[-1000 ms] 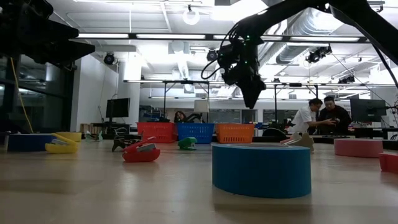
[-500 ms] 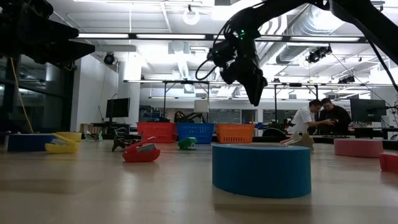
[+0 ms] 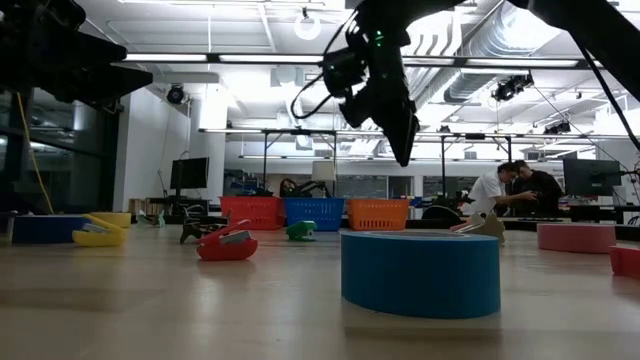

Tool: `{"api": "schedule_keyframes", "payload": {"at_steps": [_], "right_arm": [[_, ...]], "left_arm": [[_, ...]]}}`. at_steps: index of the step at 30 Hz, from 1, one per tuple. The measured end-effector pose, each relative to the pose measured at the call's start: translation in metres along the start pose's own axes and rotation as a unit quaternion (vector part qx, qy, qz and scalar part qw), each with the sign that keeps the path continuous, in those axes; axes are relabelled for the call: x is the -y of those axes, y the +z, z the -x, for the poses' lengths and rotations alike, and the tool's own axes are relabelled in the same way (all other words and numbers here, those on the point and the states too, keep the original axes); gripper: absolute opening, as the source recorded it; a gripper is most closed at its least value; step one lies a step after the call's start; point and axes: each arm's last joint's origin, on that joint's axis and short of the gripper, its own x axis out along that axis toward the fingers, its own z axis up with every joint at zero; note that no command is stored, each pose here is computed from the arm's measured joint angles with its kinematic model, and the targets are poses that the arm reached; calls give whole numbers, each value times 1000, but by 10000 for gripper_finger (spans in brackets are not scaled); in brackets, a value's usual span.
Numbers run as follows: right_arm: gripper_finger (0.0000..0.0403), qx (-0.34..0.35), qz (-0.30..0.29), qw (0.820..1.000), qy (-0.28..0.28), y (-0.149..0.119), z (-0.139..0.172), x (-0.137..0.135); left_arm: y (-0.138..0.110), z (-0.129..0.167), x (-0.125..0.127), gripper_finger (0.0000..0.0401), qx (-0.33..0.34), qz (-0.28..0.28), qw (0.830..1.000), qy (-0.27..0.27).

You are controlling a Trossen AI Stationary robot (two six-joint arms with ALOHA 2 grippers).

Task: Pick and place Stapler, Stapler remover, tape
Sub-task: Put the pink tape into the orange bin

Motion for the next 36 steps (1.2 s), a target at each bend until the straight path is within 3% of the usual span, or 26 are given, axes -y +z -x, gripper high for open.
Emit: {"api": "schedule_keyframes", "payload": {"at_steps": [10,20,27,36], "right_arm": [[145,-13,-18,999,-24,-9,3,-35],[145,22,-26,995,-97,-24,12,-65],[145,28,-46,996,-66,-56,-25,-67],[142,55,-141,988,5,-118,-54,-54]], "left_arm": [[0,0,0,262,0,0,1000,0],[0,0,0,262,-2,-1,1000,0],[0,0,0,262,-2,-1,1000,0],[0,0,0,262,-2,-1,1000,0]]}}
